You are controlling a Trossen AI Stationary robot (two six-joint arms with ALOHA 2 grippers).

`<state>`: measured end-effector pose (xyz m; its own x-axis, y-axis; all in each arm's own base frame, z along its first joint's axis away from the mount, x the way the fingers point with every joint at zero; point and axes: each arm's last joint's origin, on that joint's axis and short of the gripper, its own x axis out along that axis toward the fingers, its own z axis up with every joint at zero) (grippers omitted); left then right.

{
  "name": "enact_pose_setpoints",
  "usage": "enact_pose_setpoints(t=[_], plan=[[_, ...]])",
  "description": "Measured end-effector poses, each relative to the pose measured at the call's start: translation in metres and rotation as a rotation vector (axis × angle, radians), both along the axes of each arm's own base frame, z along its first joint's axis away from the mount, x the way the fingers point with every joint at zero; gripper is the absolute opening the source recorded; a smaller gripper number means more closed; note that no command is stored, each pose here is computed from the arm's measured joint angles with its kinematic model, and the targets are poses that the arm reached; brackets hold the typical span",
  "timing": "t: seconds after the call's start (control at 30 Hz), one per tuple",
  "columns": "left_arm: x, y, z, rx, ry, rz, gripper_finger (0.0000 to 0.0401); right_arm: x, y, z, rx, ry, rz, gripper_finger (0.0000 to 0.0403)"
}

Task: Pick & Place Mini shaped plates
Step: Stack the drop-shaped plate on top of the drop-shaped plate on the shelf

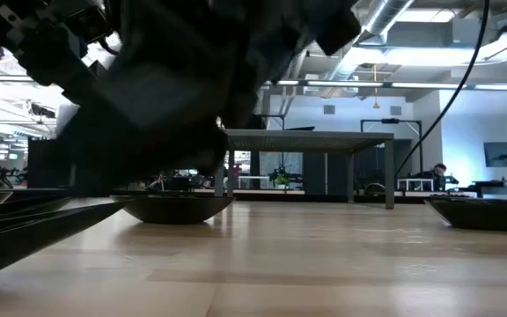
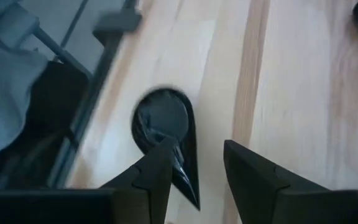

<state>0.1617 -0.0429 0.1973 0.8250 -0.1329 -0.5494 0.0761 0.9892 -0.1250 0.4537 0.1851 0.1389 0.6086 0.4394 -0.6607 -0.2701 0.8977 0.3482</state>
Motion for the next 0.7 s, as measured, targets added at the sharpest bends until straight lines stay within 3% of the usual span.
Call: enact_pose_setpoints(t=[0.7], plan=[[0.0006,-0.0002,0.0009,-0.004,-0.010,0.000,0.0113,-0.0041,-0.0002,-0.0048,-0.006,0.058,-0.017,0.0126]])
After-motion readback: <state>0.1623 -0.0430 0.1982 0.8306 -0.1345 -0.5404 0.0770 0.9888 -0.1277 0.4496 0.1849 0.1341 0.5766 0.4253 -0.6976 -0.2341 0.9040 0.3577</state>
